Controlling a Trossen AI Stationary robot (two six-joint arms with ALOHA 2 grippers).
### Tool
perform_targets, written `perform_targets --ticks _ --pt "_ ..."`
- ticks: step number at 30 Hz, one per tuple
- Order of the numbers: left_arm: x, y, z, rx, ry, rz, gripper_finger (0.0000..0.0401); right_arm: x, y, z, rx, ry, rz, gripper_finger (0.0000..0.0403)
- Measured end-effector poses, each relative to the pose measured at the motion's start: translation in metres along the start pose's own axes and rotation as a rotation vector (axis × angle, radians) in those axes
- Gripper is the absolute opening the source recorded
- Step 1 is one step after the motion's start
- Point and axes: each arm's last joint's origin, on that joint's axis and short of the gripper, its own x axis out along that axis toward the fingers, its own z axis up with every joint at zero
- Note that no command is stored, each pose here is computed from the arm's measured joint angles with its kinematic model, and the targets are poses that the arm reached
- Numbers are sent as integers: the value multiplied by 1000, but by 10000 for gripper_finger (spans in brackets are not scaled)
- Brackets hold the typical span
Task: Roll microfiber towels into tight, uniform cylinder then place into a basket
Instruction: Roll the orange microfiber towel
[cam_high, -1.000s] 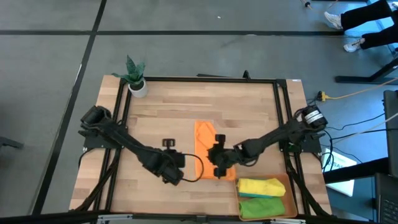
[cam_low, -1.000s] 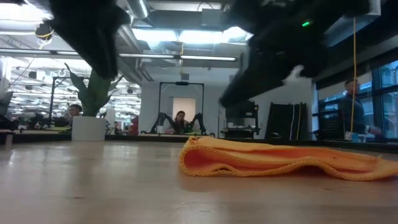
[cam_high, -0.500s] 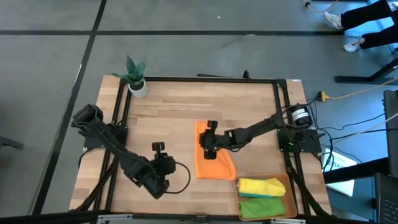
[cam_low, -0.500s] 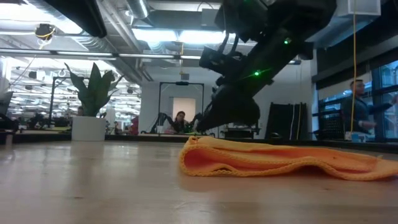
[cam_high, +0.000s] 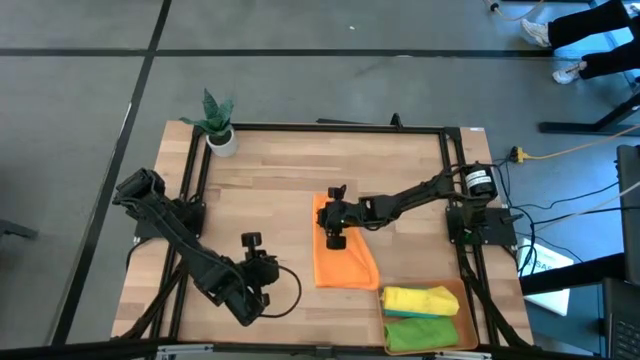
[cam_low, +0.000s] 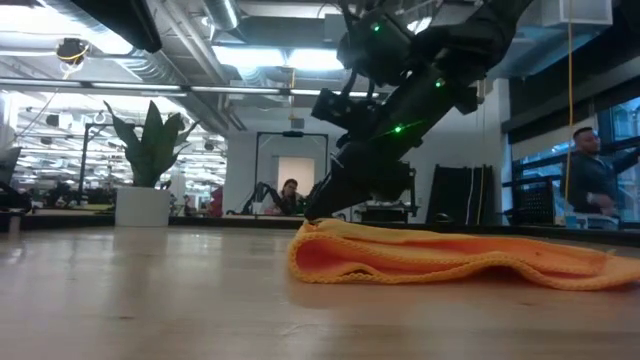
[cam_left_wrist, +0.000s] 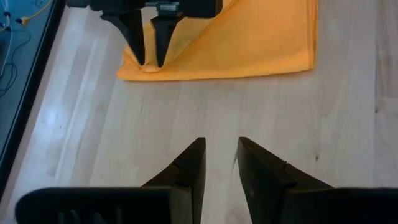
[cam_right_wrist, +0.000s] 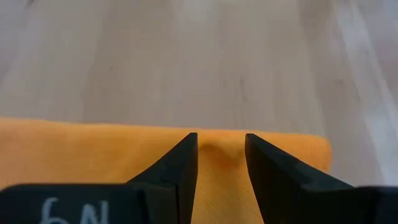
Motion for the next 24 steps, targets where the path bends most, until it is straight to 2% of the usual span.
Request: perform_targets --ticks 13,19,24 --pt "0 0 0 0 0 0 84 3 -4 -3 30 19 -9 135" --pt "0 0 0 0 0 0 84 6 -12 -5 101 27 -19 135" --pt "1 0 0 0 0 1 84 12 -15 -11 132 48 19 135"
